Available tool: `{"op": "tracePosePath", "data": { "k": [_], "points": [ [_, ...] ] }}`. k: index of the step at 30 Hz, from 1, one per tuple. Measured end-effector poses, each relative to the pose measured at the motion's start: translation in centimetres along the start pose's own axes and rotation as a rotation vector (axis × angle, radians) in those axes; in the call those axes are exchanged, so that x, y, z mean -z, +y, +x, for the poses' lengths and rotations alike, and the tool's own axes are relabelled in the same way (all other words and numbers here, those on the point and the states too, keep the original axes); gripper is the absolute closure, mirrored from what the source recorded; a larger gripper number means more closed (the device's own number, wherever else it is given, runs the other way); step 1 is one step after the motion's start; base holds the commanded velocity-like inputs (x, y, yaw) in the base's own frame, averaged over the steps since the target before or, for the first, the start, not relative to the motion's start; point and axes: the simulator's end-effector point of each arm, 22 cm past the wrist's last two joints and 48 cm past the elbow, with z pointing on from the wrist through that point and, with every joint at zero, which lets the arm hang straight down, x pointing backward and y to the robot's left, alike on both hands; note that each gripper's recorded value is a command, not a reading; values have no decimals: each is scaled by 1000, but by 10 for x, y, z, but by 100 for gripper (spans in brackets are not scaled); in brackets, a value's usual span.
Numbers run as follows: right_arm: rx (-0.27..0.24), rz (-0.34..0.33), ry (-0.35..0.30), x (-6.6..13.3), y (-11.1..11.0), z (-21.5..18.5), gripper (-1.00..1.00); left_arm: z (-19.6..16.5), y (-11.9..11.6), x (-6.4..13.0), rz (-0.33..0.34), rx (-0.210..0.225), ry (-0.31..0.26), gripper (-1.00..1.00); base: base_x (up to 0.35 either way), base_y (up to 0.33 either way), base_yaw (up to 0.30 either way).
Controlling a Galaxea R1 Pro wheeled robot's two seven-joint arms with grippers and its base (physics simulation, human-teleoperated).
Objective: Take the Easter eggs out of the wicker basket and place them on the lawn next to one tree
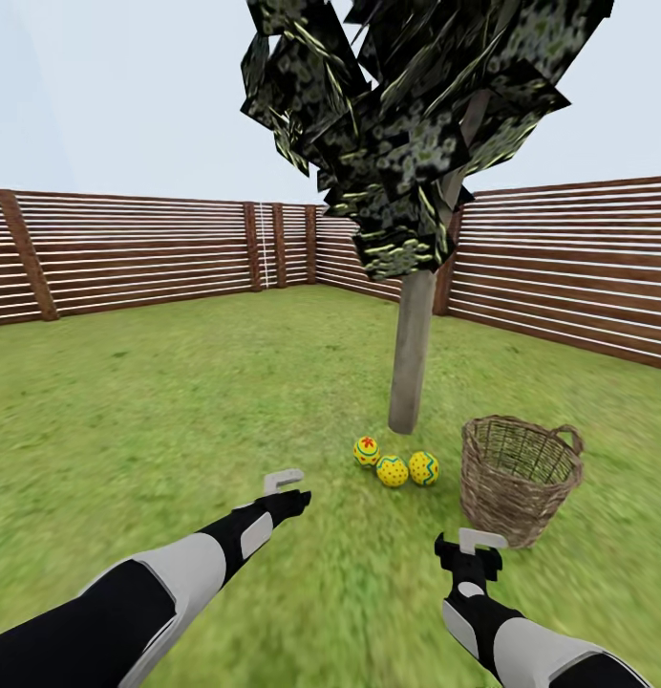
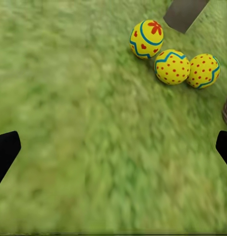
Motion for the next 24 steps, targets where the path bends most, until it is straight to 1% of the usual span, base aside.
{"op": "tracePosePath", "data": {
  "k": [14, 18, 24],
  "points": [
    [1, 0, 2, 7, -3, -30, -100, -28, -9, 12, 0, 0, 1, -100, -309, 0, 0],
    [1, 0, 2, 9, -4, -39, -100, -36, -12, 16, -1, 0, 0, -100, -123, 0, 0],
    [0, -1, 2, 12, -4, -52, -100, -48, -15, 21, -3, 1, 0, -100, -25, 0, 0]
  ]
}}
